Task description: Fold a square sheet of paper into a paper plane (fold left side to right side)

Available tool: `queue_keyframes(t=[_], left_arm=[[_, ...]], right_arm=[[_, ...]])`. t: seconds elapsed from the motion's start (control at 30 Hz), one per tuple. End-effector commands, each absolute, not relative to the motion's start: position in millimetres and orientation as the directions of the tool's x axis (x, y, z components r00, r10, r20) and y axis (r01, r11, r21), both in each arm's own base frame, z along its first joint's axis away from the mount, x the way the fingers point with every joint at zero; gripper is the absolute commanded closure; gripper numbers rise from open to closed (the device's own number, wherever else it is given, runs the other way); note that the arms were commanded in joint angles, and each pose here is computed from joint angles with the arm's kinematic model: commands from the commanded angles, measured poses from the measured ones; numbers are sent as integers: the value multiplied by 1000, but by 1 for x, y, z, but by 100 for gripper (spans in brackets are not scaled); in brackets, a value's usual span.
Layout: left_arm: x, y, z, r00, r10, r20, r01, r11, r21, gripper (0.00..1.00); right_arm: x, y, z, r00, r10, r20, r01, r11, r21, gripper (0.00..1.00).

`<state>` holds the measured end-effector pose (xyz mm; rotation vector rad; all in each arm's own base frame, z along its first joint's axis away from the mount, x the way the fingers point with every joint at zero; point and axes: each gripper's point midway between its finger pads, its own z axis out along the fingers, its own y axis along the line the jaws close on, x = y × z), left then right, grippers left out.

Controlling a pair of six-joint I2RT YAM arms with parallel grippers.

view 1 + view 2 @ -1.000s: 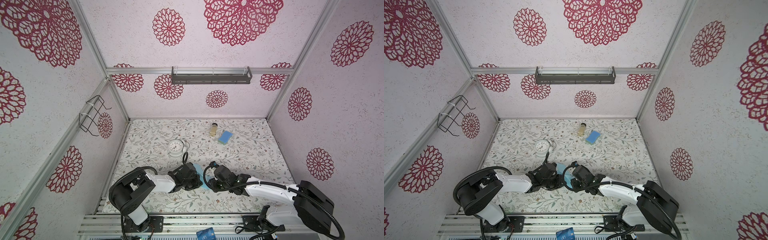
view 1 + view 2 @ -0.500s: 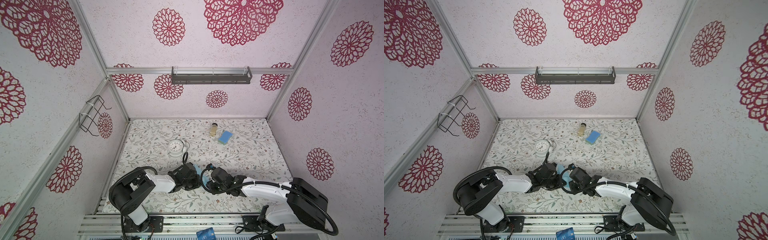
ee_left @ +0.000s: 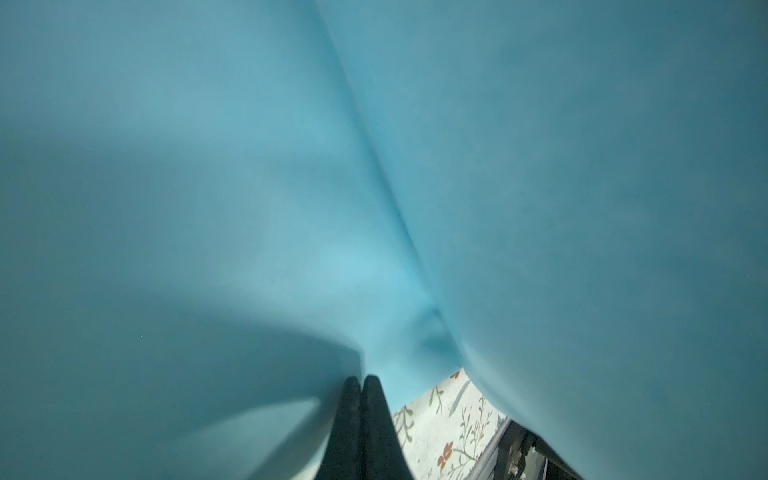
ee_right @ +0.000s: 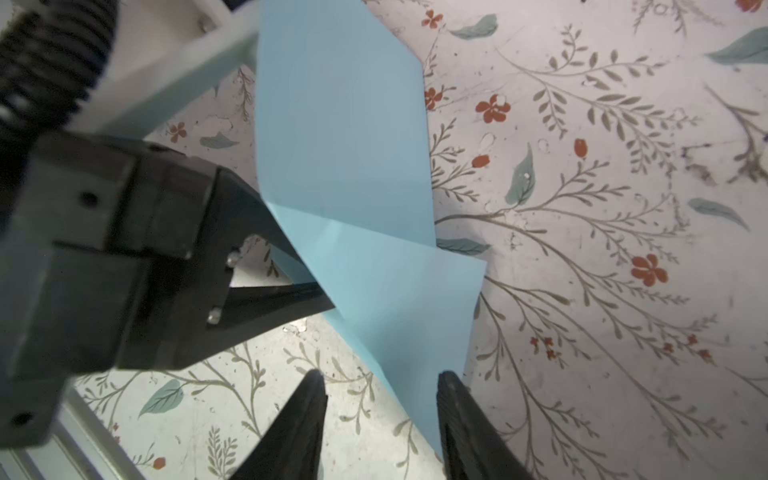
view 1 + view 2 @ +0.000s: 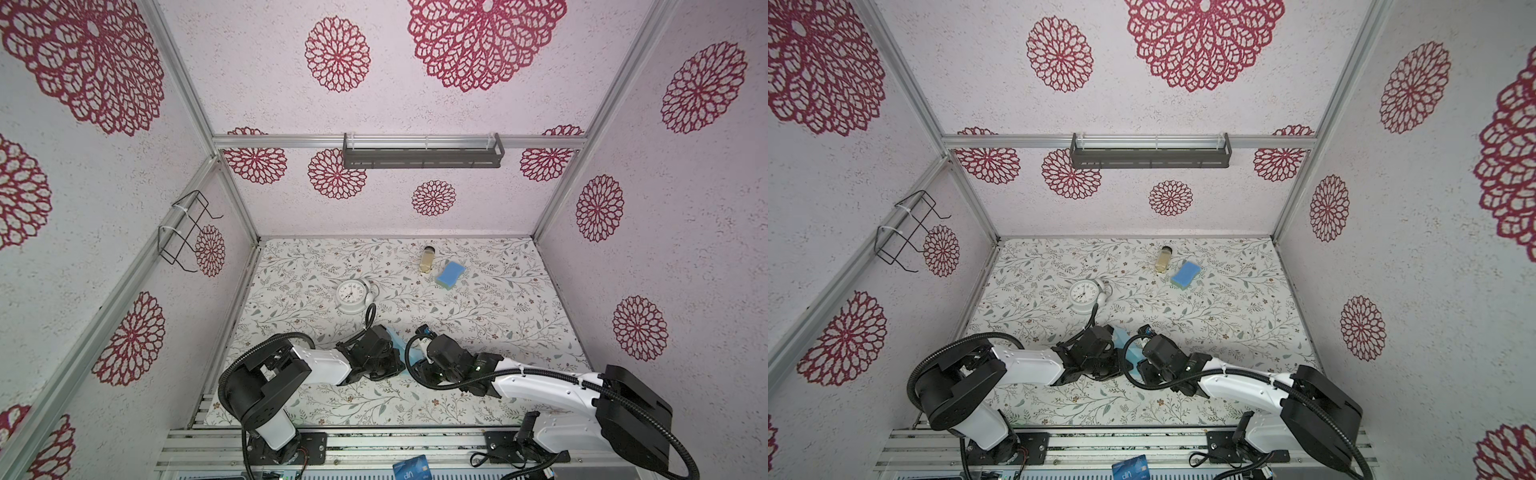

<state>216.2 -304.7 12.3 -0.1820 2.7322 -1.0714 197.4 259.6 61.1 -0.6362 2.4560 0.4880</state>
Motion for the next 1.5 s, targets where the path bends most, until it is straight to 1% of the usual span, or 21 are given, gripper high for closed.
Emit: queue_keyframes(t=[0.0, 0.2, 0.6, 0.7, 0.77, 0.93, 1.1, 1.37, 1.47], left_arm=[[214, -299, 2, -975, -185, -124, -58, 750, -659, 100], [213, -298, 2, -974, -192, -124, -62, 747, -662, 100], [214, -298, 2, -973, -195, -122, -65, 741, -668, 100], [213, -299, 1, -974, -193, -120, -64, 740, -669, 100], [213, -299, 1, -974, -192, -119, -64, 740, -670, 100], [213, -300, 0, -975, -189, -114, -64, 737, -673, 100], [212, -300, 0, -976, -188, -113, -64, 737, -673, 100], [216, -303, 5, -975, -186, -118, -55, 723, -688, 100], [220, -305, 12, -975, -183, -126, -43, 713, -700, 100]], right_arm=[[200, 260, 56, -732, -335, -594, -527, 831, 180, 54], [203, 264, 52, -724, -352, -592, -538, 827, 165, 58], [208, 268, 49, -720, -360, -593, -540, 827, 154, 78], [208, 269, 48, -722, -361, -590, -541, 826, 157, 79], [208, 269, 49, -721, -359, -592, -541, 826, 158, 76], [210, 270, 52, -717, -357, -599, -540, 828, 154, 75], [212, 271, 53, -715, -360, -599, -540, 829, 146, 76], [205, 274, 47, -731, -373, -571, -553, 814, 176, 95], [200, 278, 44, -747, -370, -552, -553, 807, 207, 99]])
